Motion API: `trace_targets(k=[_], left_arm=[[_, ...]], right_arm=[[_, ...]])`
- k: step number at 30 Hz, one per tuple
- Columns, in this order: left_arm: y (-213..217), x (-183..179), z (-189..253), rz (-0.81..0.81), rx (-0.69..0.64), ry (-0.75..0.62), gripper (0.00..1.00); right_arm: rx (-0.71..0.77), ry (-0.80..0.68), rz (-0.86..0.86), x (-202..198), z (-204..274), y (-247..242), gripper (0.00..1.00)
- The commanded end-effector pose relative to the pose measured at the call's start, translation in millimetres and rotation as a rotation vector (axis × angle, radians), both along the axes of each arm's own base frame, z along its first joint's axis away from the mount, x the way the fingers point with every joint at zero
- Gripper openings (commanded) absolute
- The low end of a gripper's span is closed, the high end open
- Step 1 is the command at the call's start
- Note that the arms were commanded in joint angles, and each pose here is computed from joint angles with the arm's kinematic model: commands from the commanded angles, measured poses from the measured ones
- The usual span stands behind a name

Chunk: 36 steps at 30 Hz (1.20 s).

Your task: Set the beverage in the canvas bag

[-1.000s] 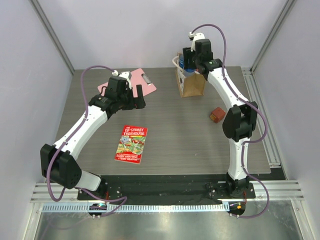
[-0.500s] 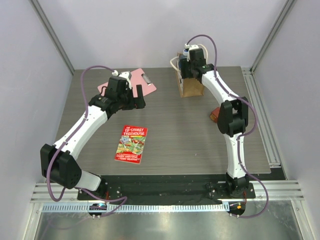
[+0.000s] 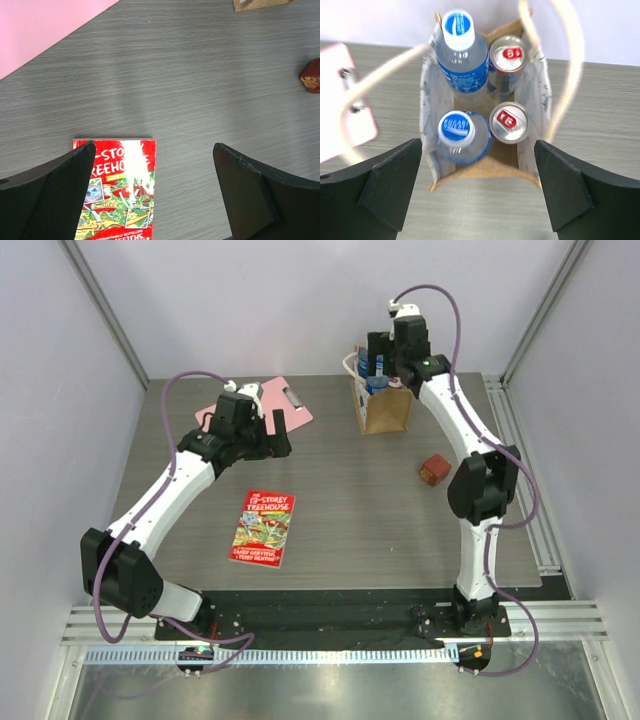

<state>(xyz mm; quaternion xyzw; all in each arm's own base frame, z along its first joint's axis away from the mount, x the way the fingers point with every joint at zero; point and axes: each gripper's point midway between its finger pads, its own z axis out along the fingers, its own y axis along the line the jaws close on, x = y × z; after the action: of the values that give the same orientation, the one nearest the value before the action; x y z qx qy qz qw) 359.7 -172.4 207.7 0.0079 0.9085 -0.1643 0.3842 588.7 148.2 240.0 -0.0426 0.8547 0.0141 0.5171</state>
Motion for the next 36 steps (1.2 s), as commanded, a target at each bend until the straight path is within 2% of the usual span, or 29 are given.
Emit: trace_targets(k=[1,5,6,7,9,10,11,17,24,36], left_arm=[[-4.8,0.8,26.9,-0.029,-0.052,-0.076,1.0],[-13.1,-3.6,39.5,-0.077,-0.095,-0.107,1.0],[-17.0,-4.0,51.9,-0.095,-0.124,-0.146,1.0],[-22.4,-9.0,55.8,-0.127,-0.152,-0.154,1.0],[-30.1,-14.1,74.3,-0.171,-0.207,-0.211,1.0],[-34.9,-18.8,81.7,-0.201,-0.236,-0.223,1.0],[-36.3,-20.9,87.0,-0.209,-0.251,-0.235,1.0],[-35.8,-49.4,130.7,-0.239,-0.355,-0.335,1.0],[-19.8,-83.0,151.5,-0.22,-0.396,-0.406,1.0],[-3.9,-97.8,142.2,-0.158,-0.389,-0.407,1.0]], right_arm=[[0.168,-0.124,-0.043,-49.1,106.9,-6.3,1.0],[0.281,-0.099,-0.092,-100.2,117.2,-4.5,1.0],[0.296,-0.04,-0.085,-111.8,94.6,-2.3,1.0],[0.329,-0.057,-0.063,-132.0,111.1,-3.5,1.0],[0.379,0.022,0.003,-157.3,90.2,8.6,1.0],[0.424,-0.008,0.008,-176.1,107.6,6.5,1.0],[0.454,0.031,-0.022,-185.9,91.6,5.6,1.0],[0.512,-0.014,-0.081,-254.4,90.5,-23.1,1.0],[0.537,0.002,-0.04,-301.3,65.7,-30.6,1.0],[0.512,-0.028,-0.013,-316.2,62.3,-36.5,1.0]])
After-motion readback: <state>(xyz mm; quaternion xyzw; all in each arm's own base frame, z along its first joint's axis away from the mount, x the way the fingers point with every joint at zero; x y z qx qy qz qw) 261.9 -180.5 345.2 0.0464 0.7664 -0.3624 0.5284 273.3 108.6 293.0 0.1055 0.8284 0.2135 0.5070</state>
